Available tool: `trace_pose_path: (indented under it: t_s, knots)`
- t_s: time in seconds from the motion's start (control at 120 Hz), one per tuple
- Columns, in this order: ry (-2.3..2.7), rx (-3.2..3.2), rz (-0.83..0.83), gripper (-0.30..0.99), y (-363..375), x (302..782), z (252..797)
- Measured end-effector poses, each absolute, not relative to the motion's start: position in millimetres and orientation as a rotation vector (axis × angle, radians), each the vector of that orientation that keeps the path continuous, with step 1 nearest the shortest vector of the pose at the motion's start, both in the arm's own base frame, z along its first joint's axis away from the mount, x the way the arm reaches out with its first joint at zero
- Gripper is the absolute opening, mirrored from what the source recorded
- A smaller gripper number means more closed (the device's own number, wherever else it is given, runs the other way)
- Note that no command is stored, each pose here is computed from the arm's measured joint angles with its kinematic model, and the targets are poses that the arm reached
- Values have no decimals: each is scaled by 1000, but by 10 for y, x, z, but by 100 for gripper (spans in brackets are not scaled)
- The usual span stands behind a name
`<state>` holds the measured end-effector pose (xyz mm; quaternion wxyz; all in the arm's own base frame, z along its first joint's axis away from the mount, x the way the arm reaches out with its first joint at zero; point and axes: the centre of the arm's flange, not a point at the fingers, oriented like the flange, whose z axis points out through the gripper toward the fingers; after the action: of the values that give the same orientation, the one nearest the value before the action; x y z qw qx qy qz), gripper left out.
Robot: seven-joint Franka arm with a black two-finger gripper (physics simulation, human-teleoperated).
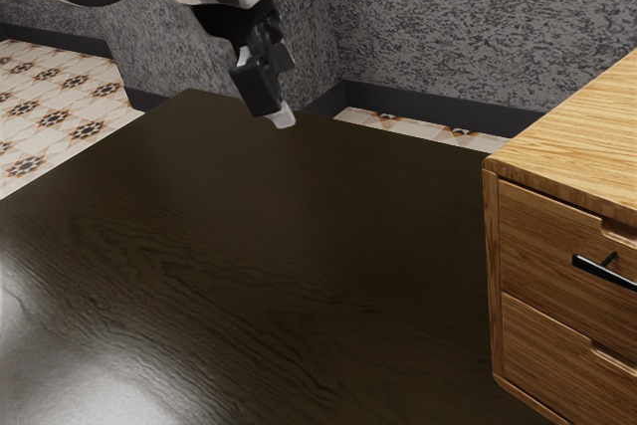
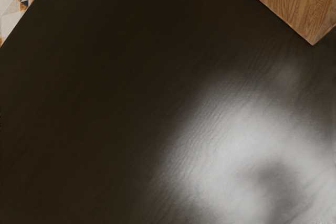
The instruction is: Pull the drawer handle with one arm to open the drawer
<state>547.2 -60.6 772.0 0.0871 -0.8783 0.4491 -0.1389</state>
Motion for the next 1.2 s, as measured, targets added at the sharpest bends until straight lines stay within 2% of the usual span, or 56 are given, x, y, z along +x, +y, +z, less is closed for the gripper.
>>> trace_pose_path:
  t_s: [0.125, 0.283, 0.45, 0.55, 0.717, 0.883, 1.025, 1.2]
  knots:
    - [1535, -2471, -448, 69, -973, 5324, 7783]
    - [1793, -2264, -472, 69, -1660, 4886, 7537]
    - [1966, -2015, -569, 69, -2582, 4382, 7870]
    - [2046, -1960, -593, 69, -2909, 4423, 7933]
    - [2144, -1946, -542, 69, -3351, 4581, 7638]
    - [2131, -2009, -473, 69, -3441, 4784, 7347]
    - [2145, -1969, -472, 69, -3695, 4592, 7055]
    - [2053, -1835, -560, 67, -3956, 4471, 7082]
